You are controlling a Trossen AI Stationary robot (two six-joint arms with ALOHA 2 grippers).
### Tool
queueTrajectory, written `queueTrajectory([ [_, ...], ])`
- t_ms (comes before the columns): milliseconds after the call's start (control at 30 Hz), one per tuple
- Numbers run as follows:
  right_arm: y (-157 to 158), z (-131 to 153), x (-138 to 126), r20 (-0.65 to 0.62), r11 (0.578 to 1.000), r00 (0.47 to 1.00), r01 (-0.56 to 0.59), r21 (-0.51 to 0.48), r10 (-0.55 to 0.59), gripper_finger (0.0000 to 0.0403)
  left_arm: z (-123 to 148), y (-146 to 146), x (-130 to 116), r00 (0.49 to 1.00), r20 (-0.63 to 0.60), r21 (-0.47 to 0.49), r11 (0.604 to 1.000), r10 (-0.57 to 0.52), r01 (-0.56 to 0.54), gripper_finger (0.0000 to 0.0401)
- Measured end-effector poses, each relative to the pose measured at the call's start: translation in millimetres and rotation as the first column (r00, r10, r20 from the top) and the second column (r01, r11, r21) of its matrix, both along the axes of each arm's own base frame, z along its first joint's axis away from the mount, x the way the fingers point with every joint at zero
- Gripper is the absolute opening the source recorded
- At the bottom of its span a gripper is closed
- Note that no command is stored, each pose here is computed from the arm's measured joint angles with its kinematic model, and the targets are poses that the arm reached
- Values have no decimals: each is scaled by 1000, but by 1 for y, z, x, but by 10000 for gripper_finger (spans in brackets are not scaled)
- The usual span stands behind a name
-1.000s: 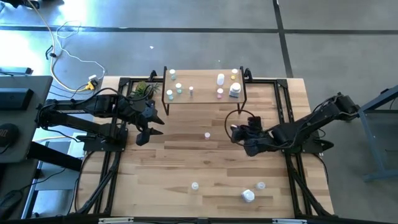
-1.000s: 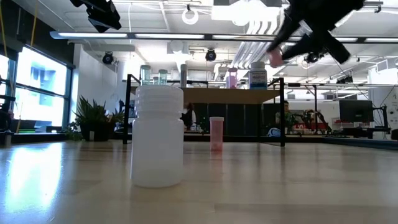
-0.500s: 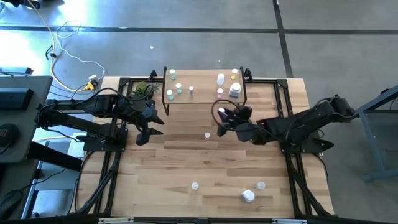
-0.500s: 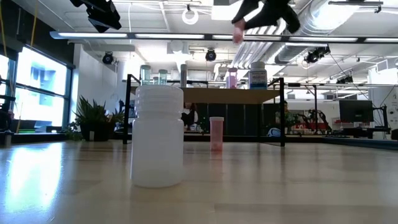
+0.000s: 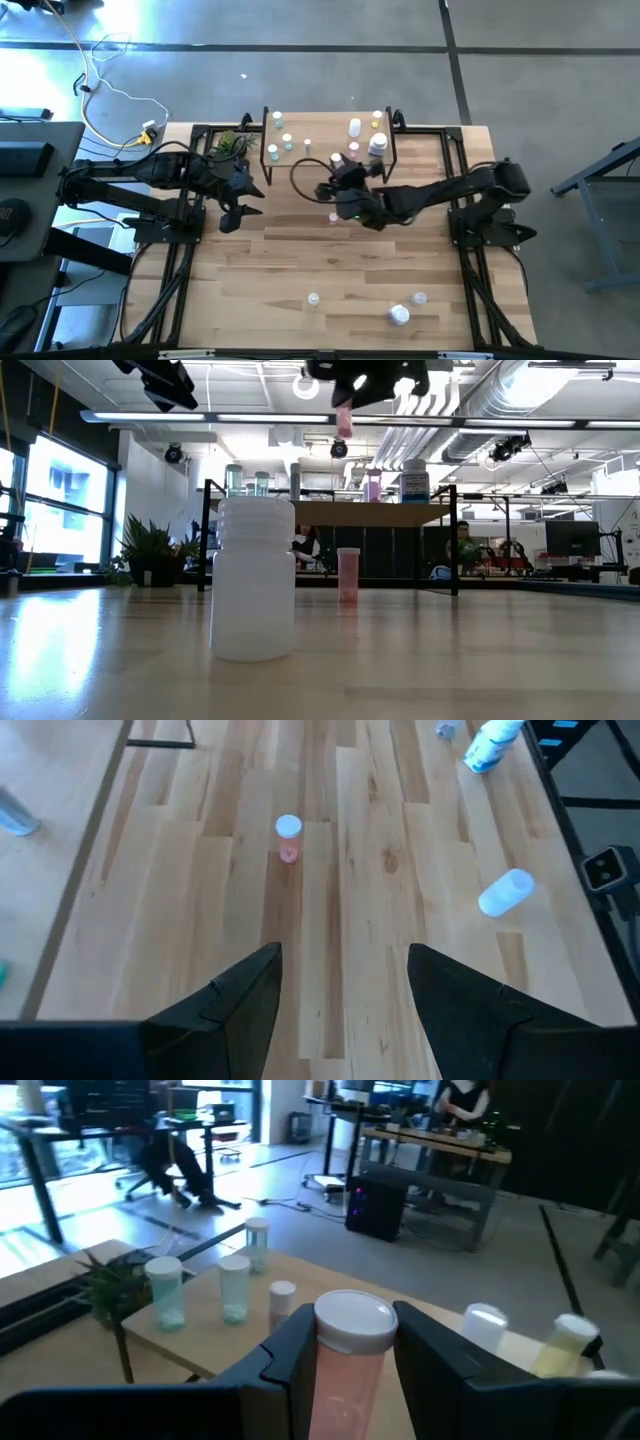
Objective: Pick and place medicine bottles onto shelf by color
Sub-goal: Put the right orange pill bottle on the shelf
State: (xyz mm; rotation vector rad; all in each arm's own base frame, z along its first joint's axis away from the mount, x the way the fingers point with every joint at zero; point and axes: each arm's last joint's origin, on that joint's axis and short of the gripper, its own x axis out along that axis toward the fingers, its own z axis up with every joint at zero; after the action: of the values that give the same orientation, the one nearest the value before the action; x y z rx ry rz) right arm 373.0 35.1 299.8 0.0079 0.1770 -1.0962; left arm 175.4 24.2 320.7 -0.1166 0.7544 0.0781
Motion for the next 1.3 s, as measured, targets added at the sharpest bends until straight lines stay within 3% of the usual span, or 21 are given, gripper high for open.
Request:
queueTrajectory([
  [167,-3,-22,23,42,999,998,43,-4,-43,105,0,0,0,1000,-1,10,1000,-1,1,209],
  [600,-36,-49,46,110,991,985,133,8,-133,105,0,0,0,1000,-1,10,1000,-1,1,209],
  [1100,-67,-64,50,77,982,979,189,9,-189,105,0,0,0,1000,-1,2,1000,6,-6,209],
  [1300,-80,-65,52,67,990,989,131,44,-134,105,0,0,0,1000,-1,2,1000,6,-6,209],
])
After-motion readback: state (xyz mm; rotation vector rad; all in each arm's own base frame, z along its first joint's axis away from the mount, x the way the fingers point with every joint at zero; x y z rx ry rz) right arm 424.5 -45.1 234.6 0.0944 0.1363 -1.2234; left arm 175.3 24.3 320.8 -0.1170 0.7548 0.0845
